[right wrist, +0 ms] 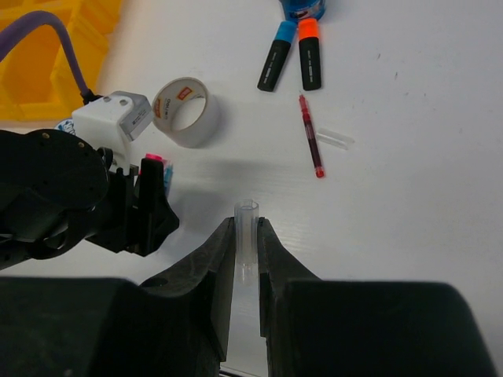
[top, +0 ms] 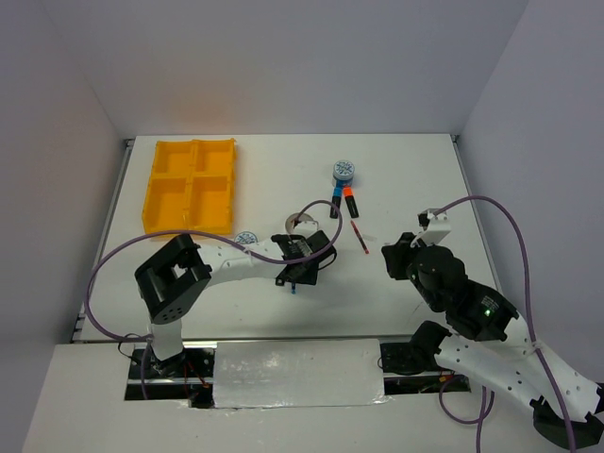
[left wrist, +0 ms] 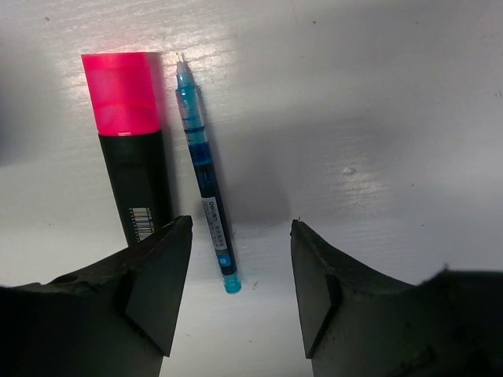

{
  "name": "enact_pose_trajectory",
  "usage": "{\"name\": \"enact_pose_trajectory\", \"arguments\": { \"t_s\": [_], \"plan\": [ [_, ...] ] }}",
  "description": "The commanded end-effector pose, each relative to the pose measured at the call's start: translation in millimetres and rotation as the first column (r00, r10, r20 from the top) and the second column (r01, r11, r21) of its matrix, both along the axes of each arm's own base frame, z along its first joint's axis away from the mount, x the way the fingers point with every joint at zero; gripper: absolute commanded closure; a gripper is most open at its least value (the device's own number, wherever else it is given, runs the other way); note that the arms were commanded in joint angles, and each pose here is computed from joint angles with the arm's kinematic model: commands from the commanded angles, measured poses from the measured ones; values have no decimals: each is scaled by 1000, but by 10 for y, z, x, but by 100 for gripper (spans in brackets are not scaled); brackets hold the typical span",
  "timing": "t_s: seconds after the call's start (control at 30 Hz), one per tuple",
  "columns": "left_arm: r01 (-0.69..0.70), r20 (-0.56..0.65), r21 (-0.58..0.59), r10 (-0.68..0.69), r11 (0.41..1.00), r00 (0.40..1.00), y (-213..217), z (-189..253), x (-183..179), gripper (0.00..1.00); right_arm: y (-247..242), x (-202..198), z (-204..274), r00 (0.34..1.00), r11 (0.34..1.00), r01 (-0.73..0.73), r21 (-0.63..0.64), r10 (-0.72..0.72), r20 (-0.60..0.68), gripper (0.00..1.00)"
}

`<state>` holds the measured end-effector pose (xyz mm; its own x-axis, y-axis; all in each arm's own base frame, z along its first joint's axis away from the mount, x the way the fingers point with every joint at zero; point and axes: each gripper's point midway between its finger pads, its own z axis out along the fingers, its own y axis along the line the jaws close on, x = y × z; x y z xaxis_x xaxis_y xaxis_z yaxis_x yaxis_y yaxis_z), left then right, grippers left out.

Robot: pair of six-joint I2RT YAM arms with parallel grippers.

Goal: Sort the stationery into containers
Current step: Pick up the pen from the center of the board.

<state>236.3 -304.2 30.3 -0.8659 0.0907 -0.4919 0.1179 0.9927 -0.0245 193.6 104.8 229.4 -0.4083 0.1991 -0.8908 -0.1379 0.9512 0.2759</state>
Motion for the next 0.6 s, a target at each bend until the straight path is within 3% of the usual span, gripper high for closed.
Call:
{"name": "enact_pose_trajectory", "arguments": {
  "t_s": [0.0,0.57],
  "plan": [
    [-39,7,-4,39,999,999,16,-19,18,35,49,21,30,999,1000,-21,18,20,26,100],
    [-72,-29,45,73,996,997,117,-231,-51,46,137,17,36,998,998,-58,39,56,32,100]
  ]
}}
